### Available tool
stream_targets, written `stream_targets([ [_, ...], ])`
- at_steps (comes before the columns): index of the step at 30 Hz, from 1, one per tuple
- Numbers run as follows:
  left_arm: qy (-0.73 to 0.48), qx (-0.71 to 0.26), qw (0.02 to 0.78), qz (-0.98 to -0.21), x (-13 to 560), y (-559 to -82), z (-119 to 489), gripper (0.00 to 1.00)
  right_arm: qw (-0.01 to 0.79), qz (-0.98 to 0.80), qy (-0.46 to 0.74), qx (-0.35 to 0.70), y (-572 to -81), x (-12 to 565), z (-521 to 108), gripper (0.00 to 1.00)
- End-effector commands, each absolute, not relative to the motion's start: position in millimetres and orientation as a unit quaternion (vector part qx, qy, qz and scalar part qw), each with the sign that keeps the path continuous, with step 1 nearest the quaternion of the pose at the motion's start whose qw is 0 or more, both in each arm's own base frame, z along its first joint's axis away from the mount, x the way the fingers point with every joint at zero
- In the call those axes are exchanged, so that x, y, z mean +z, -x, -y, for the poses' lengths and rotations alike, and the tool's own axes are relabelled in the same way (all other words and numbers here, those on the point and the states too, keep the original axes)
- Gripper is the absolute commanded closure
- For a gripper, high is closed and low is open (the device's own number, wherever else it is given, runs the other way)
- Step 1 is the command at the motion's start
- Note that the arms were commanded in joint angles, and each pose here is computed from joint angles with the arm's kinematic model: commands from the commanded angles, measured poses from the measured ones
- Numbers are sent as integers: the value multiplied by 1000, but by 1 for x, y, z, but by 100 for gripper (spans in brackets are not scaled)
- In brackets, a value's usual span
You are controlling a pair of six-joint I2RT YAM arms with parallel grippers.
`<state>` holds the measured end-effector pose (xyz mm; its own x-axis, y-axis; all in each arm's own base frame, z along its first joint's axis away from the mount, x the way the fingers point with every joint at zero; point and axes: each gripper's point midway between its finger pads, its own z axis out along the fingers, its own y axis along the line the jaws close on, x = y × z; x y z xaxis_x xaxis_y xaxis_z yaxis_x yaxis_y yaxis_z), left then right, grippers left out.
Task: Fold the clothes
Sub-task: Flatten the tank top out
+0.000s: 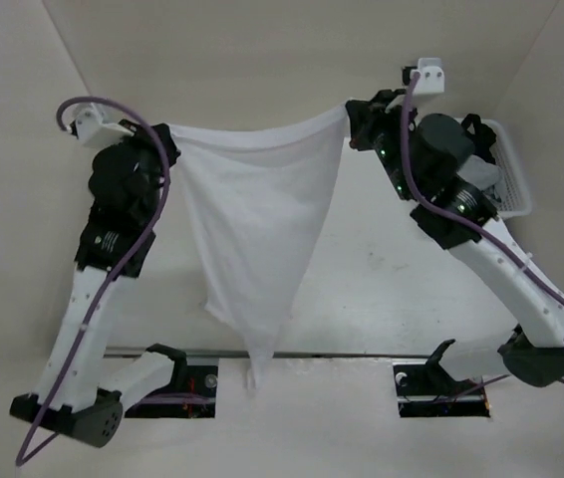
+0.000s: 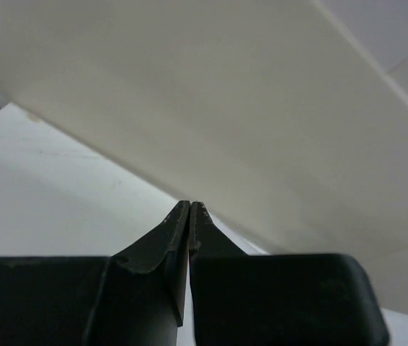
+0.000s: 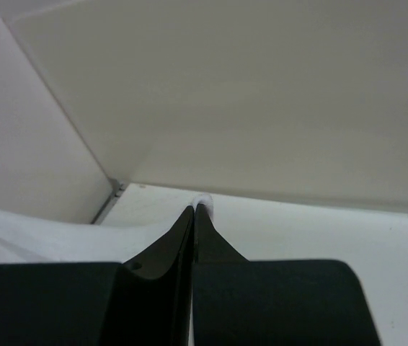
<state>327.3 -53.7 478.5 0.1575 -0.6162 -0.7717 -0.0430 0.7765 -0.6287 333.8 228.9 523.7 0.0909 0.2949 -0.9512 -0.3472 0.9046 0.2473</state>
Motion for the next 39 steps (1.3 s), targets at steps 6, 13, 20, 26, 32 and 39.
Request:
stream_targets([
  [6,305,-247,660,-641,459,-476,26,100,722,-645,16,251,-429,544,-254,100],
  [13,242,-279,724,-583,576,-482,51,100,801,-551,-14,234,-433,644,-200,100],
  [20,221,-256,765,-548,609,-443,45,100,823,-522,5,225,-391,674,-178,100],
  [26,222,-200,771,-562,533,-388,51,100,774,-599,14,203,-381,572,-190,100],
  [32,213,-186,701,-655,350,-358,80,97,655,-722,13,223,-363,355,-225,100],
  [39,239,-206,573,-757,148,-311,100,96,489,-838,19,239,-302,172,-259,100],
])
